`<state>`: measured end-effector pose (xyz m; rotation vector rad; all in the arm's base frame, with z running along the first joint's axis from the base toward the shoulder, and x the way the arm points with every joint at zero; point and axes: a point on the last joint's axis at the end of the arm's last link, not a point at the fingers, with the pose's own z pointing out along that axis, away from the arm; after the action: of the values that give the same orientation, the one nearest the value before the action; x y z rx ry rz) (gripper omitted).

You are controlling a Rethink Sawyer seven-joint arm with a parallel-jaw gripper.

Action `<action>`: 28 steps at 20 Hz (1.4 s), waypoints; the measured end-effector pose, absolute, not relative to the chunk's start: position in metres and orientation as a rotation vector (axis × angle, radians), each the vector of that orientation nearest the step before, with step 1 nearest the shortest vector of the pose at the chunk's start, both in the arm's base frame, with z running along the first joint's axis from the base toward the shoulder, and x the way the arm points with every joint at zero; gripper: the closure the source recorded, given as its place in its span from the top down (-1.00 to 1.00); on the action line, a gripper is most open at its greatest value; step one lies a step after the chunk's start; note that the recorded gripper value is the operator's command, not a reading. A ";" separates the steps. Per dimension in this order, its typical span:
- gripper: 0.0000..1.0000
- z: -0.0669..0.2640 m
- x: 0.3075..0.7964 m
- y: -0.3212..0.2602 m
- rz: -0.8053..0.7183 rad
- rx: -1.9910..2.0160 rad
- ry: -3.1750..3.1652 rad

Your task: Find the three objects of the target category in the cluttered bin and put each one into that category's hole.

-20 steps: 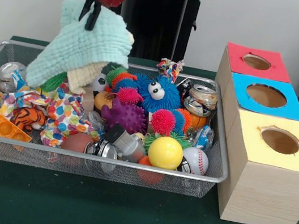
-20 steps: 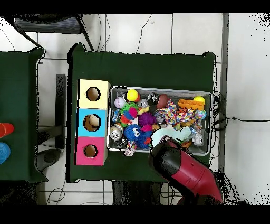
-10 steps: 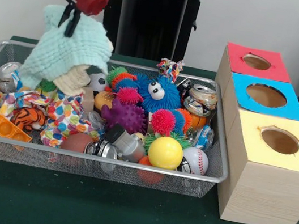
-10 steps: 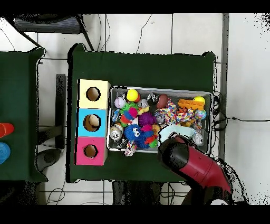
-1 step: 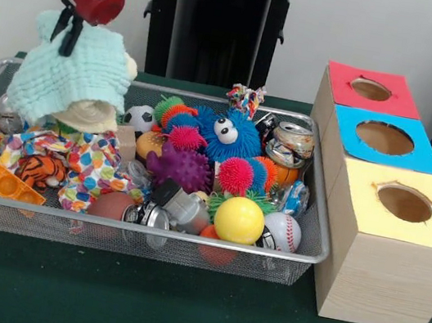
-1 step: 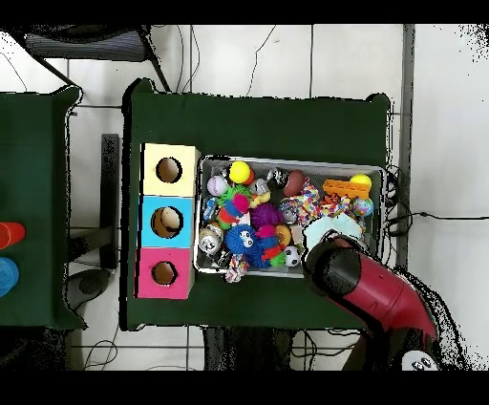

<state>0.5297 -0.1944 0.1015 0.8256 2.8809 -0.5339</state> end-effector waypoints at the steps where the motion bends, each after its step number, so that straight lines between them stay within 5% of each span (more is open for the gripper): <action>1: -1.00 0.102 0.530 -0.195 -0.533 0.825 2.880; 3: -1.00 0.101 0.532 -0.194 -0.527 0.821 2.875; 4: 1.00 0.099 0.537 -0.192 -0.511 0.801 2.868; 14: 1.00 0.098 0.554 -0.177 -0.451 0.747 2.838; 28: 1.00 0.154 0.590 -0.175 -0.412 0.723 2.714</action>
<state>0.5898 -0.1750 0.1540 0.7226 2.7144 -0.4121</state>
